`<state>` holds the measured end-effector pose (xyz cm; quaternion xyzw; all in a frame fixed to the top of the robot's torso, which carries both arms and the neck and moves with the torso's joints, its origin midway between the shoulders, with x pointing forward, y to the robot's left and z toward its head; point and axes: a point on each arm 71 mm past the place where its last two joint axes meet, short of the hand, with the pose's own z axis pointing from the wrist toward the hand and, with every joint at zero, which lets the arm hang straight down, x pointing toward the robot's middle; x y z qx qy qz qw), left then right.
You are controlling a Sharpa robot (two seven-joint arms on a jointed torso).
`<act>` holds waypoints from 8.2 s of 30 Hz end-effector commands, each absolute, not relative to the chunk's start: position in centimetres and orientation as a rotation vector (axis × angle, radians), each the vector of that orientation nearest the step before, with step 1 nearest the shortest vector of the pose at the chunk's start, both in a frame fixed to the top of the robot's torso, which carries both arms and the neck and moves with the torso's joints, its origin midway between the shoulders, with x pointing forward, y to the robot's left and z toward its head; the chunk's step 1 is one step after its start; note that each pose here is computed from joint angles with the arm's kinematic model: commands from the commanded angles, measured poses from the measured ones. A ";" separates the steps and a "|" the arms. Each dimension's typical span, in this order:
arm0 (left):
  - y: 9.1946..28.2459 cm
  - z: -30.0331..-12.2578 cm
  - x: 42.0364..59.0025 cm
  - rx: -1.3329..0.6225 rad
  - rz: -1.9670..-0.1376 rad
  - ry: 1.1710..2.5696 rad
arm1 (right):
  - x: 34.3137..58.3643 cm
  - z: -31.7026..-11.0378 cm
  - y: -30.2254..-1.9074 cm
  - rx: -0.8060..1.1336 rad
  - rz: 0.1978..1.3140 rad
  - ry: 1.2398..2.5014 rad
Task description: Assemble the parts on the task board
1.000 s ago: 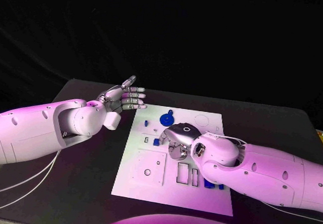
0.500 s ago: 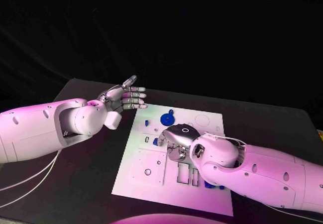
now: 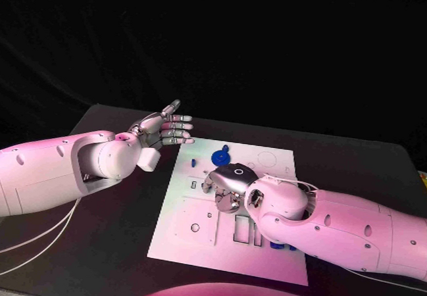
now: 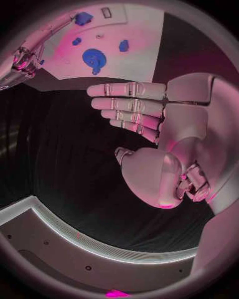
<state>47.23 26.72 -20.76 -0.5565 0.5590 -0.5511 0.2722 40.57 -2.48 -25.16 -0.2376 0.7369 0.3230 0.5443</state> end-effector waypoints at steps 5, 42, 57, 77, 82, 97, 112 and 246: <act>26.5 -20.6 47.2 -1.485 -1.506 1.510 | 40.4 -25.1 -1.9 -0.591 0.783 1.738; 26.1 -20.5 47.2 -1.455 -1.544 1.532 | 42.6 -24.3 -2.6 -0.505 0.809 1.620; 25.9 -20.5 47.2 -1.452 -1.547 1.534 | 43.1 -25.3 -1.7 -0.586 0.767 1.675; 25.9 -20.5 47.3 -1.452 -1.547 1.535 | 43.2 -26.0 -1.4 -0.623 0.741 1.699; 25.9 -20.5 47.3 -1.453 -1.546 1.535 | 43.2 -26.1 -1.4 -0.616 0.740 1.705; 26.0 -20.5 47.3 -1.455 -1.541 1.536 | 43.4 -26.4 -1.3 -0.618 0.722 1.733; 26.0 -20.6 47.3 -1.457 -1.534 1.536 | 43.4 -26.9 -1.5 -0.652 0.699 1.778; 18.6 -23.6 43.7 -1.365 -1.850 1.976 | 41.0 -19.6 -10.0 -0.074 1.149 1.210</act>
